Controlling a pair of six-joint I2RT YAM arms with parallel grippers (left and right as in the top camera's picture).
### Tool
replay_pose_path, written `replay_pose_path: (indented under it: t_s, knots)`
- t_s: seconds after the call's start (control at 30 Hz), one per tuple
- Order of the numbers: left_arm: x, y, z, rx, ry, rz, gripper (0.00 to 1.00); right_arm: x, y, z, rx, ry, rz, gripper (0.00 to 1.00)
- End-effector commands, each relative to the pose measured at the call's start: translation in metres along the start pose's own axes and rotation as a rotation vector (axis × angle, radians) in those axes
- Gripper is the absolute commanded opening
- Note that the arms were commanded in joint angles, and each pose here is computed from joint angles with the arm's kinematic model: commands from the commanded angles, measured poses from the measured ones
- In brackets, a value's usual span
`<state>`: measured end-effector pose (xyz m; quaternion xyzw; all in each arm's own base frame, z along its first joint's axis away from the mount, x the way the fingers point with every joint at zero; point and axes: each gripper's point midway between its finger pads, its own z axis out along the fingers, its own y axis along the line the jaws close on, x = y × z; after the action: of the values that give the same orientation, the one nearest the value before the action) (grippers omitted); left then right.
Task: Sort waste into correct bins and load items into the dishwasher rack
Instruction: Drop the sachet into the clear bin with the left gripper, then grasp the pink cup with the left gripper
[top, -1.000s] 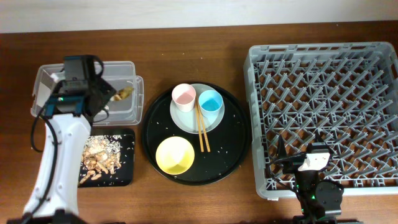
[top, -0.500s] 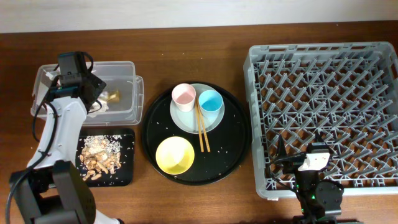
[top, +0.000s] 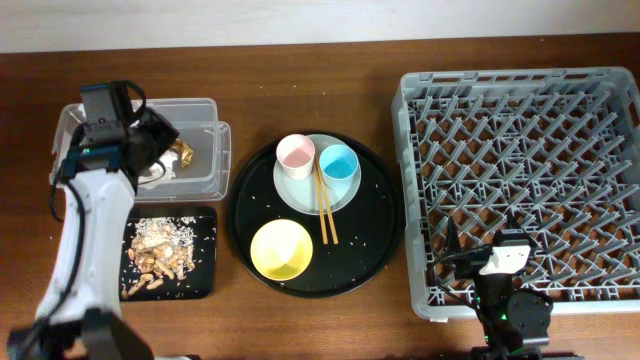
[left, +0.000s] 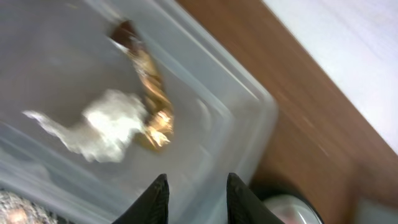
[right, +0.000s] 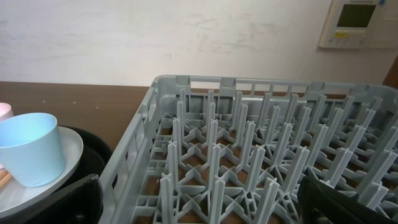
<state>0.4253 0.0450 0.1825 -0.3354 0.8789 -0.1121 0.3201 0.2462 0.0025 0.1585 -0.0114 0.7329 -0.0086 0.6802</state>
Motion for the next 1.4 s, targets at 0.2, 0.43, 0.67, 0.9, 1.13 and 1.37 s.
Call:
replay_pose_path:
  t_s: [0.2,0.43,0.67,0.9,1.13,1.37]
  knots:
    - [0.106,-0.094,-0.057,0.228,0.206,0.333,0.36,0.003,0.0,0.0,0.005,0.005,0.0,0.98]
    - [0.151,-0.122,-0.038,0.197,0.219,0.471,0.43,0.003,0.0,0.0,0.005,0.006,0.0,0.98]
    - [0.164,-0.122,-0.003,0.149,0.242,0.492,0.52,0.003,0.0,0.0,0.005,0.005,0.0,0.98]
    - [0.171,-0.124,0.045,0.123,0.231,0.495,0.53,0.003,0.0,0.0,0.005,0.005,0.0,0.98]
    - [0.175,-0.12,0.067,0.092,0.228,0.499,0.53,0.003,0.0,0.0,0.005,0.005,0.0,0.98]
    - [0.18,-0.115,0.072,0.075,0.246,0.502,0.53,0.003,0.0,0.0,0.005,0.006,0.0,0.99]
